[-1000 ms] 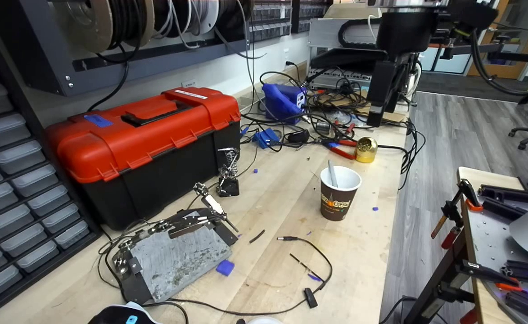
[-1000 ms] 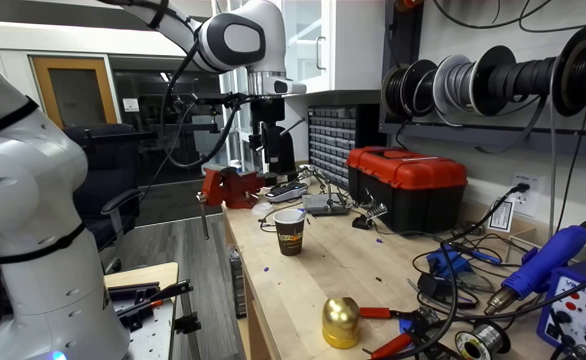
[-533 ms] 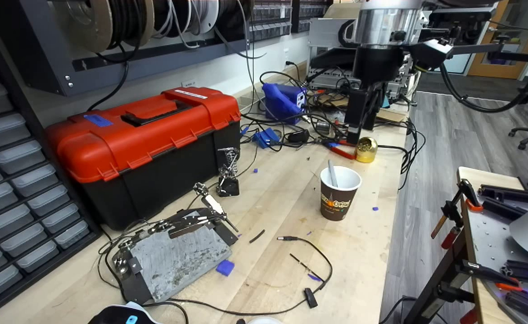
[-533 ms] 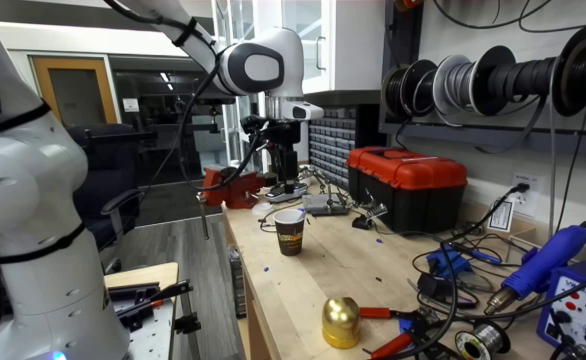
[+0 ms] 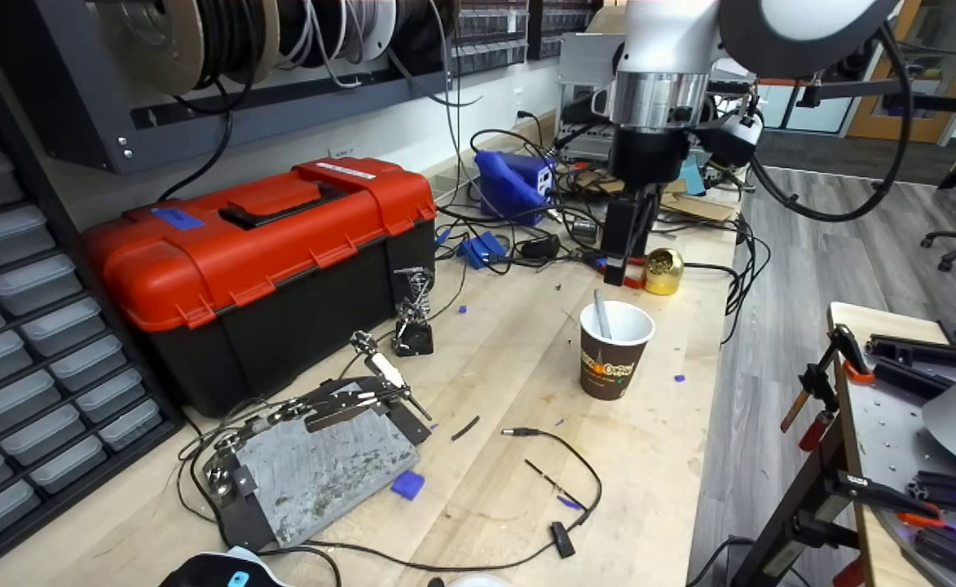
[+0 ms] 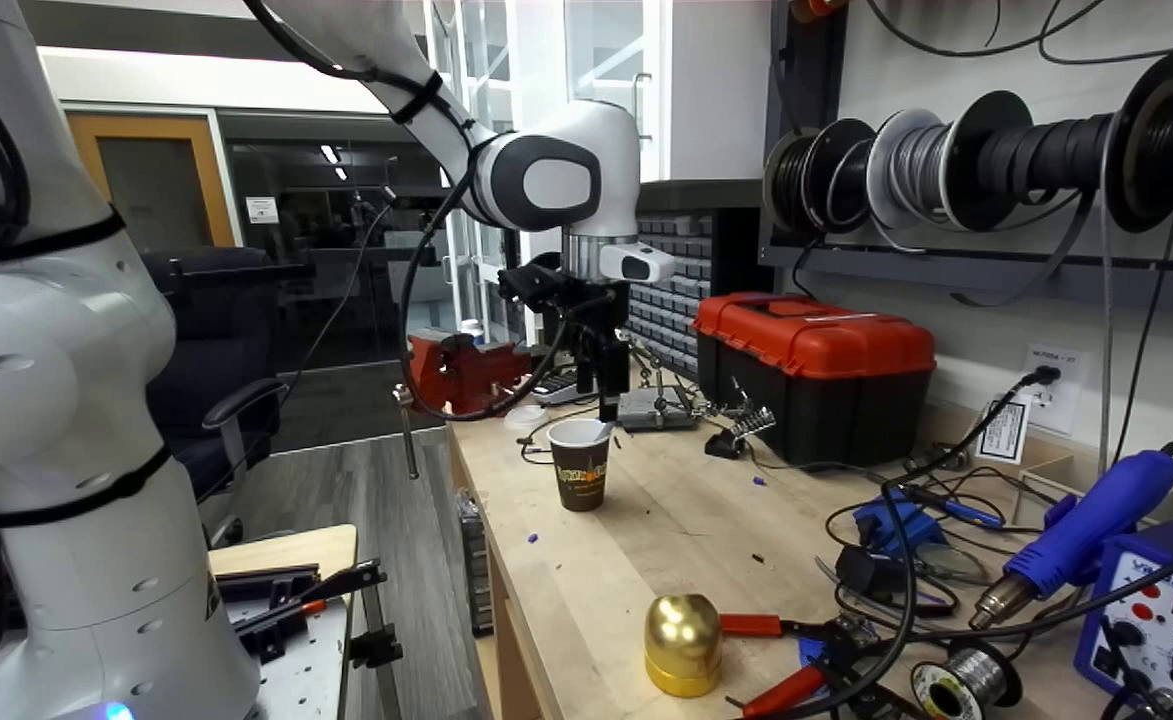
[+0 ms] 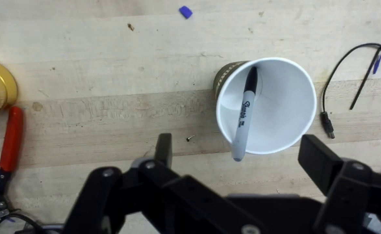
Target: Remove the marker from the cup and place it on the table
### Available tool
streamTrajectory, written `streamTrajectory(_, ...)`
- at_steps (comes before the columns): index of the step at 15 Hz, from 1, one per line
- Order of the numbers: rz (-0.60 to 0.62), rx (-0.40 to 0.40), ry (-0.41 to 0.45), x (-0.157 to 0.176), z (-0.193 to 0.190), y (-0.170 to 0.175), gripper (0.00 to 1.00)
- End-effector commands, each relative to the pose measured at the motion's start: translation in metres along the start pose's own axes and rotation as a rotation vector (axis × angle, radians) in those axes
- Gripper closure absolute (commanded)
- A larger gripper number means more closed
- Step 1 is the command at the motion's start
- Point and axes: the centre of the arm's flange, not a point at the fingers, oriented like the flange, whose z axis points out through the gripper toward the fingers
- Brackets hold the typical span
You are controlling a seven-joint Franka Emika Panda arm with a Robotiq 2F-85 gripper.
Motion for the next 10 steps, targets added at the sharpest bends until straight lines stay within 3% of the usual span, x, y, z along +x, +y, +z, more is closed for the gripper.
streamTrajectory(1, -0.046, 0.021, -0.002, 0.023, 0.014, 0.0, 0.0)
streamTrajectory(10, -0.123, 0.031, -0.039, 0.04, 0.036, -0.01, 0.0)
